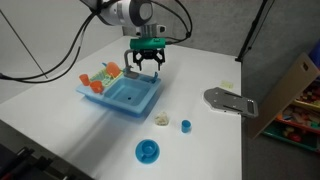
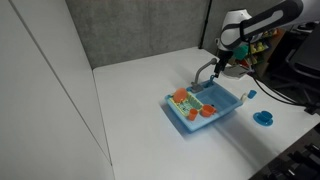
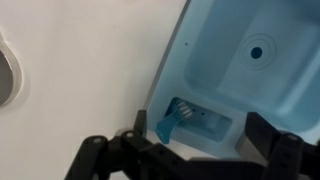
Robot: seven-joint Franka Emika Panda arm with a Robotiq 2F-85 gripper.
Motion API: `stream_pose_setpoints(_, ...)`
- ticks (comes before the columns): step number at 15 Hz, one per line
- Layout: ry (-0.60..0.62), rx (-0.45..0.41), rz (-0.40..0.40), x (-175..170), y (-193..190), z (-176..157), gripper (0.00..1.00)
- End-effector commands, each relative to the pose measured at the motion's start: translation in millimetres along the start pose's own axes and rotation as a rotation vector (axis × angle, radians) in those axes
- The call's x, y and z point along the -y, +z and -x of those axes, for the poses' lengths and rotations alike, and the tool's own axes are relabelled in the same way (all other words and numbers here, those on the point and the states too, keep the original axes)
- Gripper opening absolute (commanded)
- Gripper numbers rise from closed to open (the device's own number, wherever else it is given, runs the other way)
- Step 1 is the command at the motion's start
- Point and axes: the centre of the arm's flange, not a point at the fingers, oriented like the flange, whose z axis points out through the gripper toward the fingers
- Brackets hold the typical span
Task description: Pick up the blue brush and put it in the blue mug
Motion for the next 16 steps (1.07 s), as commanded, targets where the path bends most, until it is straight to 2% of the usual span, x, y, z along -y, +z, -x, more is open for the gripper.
stream_pose_setpoints(1,-0.047,-0.024,0.018,-5,4,0,1.00)
stream_pose_setpoints(9,-0.182,-0.083,0.023,-25,6,7,1.00)
stream_pose_setpoints(16,-0.353,-0.100,-0.018,-35,13,10,1.00)
